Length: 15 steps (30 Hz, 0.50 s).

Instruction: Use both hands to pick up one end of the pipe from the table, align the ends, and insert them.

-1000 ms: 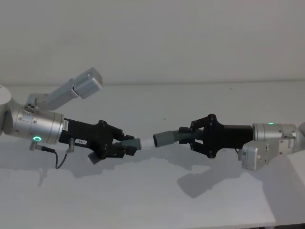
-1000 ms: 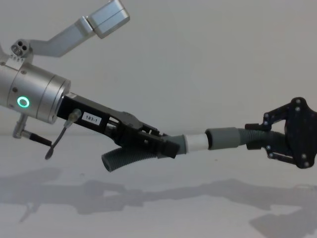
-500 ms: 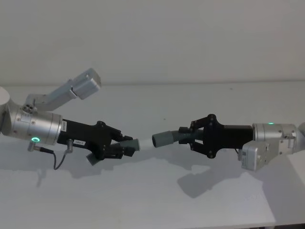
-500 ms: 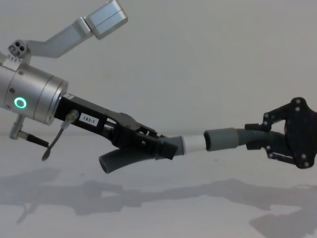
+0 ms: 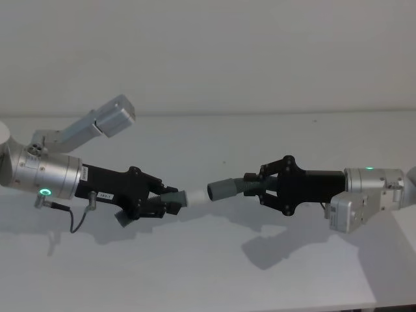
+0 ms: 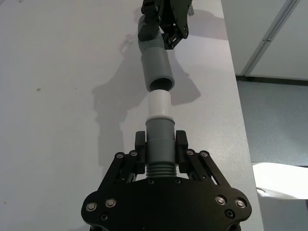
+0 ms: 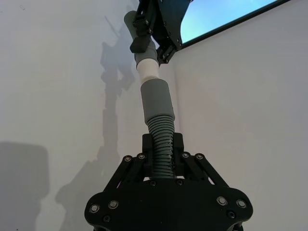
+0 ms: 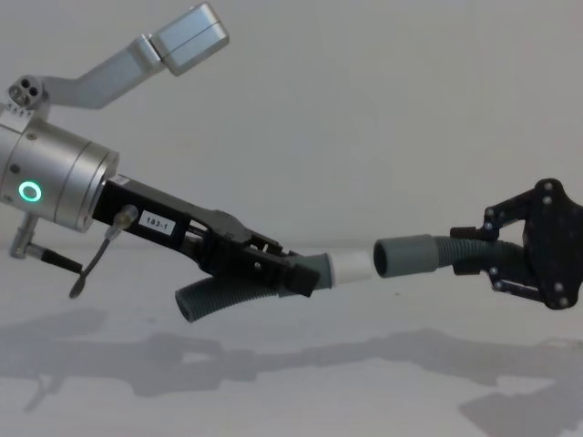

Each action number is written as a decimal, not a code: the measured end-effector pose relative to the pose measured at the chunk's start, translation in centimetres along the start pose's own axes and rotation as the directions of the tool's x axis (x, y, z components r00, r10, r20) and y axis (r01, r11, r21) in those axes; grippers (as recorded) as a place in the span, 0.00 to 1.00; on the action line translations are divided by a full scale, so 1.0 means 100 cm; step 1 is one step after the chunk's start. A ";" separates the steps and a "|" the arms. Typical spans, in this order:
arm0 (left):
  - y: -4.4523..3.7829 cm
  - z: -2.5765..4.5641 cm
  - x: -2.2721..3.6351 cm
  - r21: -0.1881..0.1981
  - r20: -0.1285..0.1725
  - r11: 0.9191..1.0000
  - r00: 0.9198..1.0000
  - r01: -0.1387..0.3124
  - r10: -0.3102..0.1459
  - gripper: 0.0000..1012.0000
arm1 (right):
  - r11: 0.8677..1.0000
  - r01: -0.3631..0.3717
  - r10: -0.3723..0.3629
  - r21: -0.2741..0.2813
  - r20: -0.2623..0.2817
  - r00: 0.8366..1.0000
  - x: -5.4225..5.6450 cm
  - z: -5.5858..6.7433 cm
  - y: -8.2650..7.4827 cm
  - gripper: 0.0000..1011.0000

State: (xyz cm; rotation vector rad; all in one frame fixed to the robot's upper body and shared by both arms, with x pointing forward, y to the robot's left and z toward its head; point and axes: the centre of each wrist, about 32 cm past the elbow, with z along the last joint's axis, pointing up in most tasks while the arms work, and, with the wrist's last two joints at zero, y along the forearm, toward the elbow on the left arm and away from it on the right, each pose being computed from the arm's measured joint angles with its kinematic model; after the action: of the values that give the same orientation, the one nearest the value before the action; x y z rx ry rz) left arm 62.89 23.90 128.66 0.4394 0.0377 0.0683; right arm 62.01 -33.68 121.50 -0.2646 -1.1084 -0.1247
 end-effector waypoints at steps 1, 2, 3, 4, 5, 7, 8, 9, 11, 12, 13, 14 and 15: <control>0.0001 -0.0001 0.0000 0.000 0.000 1.000 1.000 0.000 0.000 0.32 | 1.000 0.000 0.000 0.000 0.000 1.000 0.000 0.000 0.000 0.21; 0.0001 -0.0002 -0.0001 0.000 -0.001 1.000 1.000 0.000 0.000 0.32 | 1.000 0.000 0.000 0.000 0.000 1.000 0.000 0.000 0.000 0.21; 0.0001 -0.0002 -0.0001 0.000 -0.001 1.000 1.000 0.000 0.000 0.32 | 1.000 0.000 0.000 0.000 0.000 1.000 0.000 0.000 0.000 0.21; 0.0001 -0.0003 -0.0001 0.000 -0.001 1.000 1.000 -0.001 0.001 0.32 | 1.000 0.000 0.000 0.000 0.000 1.000 0.000 0.000 0.000 0.21; 0.0001 -0.0002 -0.0001 0.000 -0.001 1.000 1.000 0.000 0.000 0.32 | 1.000 0.000 0.000 0.000 0.000 1.000 0.000 0.000 0.000 0.21; -0.0002 -0.0002 0.0000 0.000 0.000 1.000 1.000 0.000 0.000 0.32 | 1.000 0.000 0.000 0.000 0.000 1.000 0.000 0.000 0.000 0.21; -0.0002 -0.0002 0.0000 0.000 0.000 1.000 1.000 0.000 0.000 0.32 | 1.000 0.000 0.000 0.000 0.000 1.000 0.000 0.000 0.000 0.21; -0.0003 -0.0003 0.0001 0.000 -0.001 1.000 1.000 0.000 0.000 0.32 | 1.000 0.000 0.000 0.000 0.000 1.000 0.000 0.000 0.000 0.21; -0.0006 -0.0005 0.0003 0.000 -0.001 1.000 1.000 0.000 0.000 0.32 | 1.000 0.000 0.000 0.000 0.000 1.000 0.000 0.000 0.000 0.21; -0.0007 -0.0005 0.0006 -0.001 0.000 1.000 1.000 0.000 0.000 0.32 | 1.000 0.000 0.000 0.000 0.000 1.000 0.000 0.000 0.000 0.21; -0.0008 -0.0005 0.0007 -0.001 0.001 1.000 1.000 0.000 0.000 0.32 | 1.000 0.000 0.000 0.000 0.000 1.000 0.000 0.000 0.000 0.21; -0.0009 -0.0005 0.0008 -0.001 0.001 1.000 1.000 0.000 0.000 0.32 | 1.000 0.000 0.000 0.000 0.000 1.000 0.000 0.000 0.000 0.21; -0.0010 -0.0005 0.0009 -0.002 0.001 1.000 1.000 0.000 0.000 0.32 | 1.000 0.000 0.000 0.000 0.000 1.000 0.000 0.000 0.000 0.21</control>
State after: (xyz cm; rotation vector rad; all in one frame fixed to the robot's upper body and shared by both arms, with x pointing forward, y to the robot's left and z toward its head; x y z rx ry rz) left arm 62.98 23.84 128.58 0.4379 0.0365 0.0677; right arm 62.01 -33.68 121.51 -0.2646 -1.1085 -0.1247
